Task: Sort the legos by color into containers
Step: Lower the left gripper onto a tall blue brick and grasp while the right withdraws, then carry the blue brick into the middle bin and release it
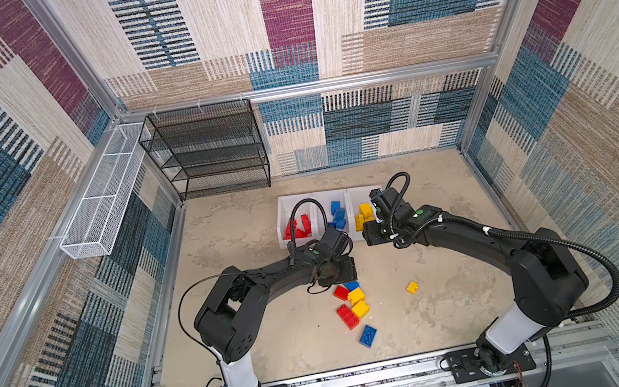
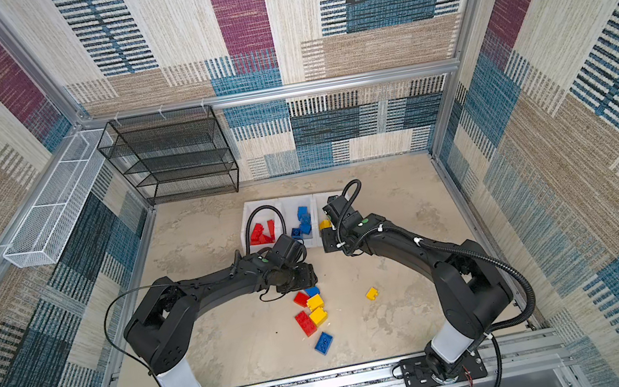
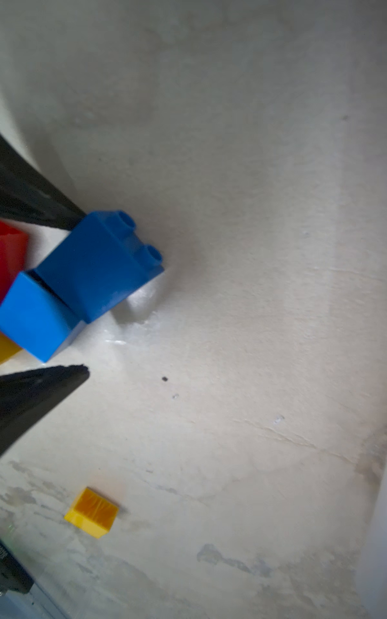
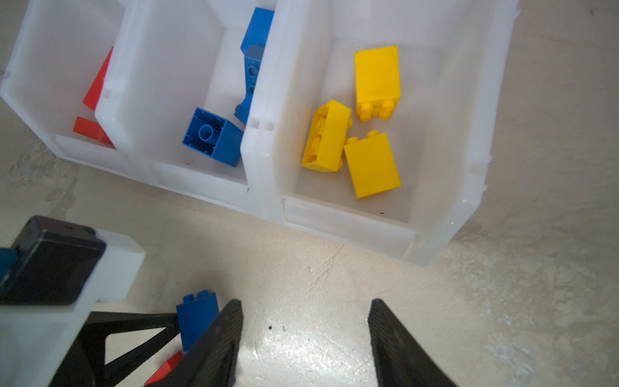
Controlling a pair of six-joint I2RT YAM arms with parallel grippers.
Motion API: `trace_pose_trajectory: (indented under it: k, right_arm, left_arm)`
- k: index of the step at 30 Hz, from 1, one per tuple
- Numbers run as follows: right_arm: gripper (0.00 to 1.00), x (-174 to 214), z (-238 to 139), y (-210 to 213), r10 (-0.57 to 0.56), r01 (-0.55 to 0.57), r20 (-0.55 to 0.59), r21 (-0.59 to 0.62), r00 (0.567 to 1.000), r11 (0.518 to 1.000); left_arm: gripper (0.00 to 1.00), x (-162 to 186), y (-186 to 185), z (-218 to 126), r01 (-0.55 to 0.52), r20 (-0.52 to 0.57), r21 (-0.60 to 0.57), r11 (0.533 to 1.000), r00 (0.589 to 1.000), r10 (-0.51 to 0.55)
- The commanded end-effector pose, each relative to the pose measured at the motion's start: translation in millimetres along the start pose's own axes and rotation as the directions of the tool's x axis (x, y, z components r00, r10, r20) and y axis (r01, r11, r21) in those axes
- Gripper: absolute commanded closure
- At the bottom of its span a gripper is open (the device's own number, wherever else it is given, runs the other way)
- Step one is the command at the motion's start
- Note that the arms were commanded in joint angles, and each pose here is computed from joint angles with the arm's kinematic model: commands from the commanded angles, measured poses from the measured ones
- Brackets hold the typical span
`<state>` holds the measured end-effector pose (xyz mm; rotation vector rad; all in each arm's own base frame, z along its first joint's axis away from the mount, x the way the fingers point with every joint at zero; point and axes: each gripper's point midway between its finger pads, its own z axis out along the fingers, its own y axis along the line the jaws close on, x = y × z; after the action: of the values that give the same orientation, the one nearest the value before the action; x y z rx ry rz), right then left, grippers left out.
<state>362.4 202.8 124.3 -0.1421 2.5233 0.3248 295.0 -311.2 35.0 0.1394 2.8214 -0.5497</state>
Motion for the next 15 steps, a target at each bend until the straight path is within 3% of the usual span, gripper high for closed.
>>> trace_pose_trajectory:
  k: [1,15]
  right_arm:
    - [0.37,-6,-4,-1,0.011,-0.011,0.031,0.002,0.999,1.000]
    - [0.37,1,-6,-4,0.017,-0.017,0.031,0.005,0.999,1.000]
  left_arm:
    - [0.33,-2,6,4,-0.051,-0.018,-0.060,0.997,0.999,0.051]
    - [0.51,0,15,16,-0.139,-0.057,-0.174,0.975,0.990,0.131]
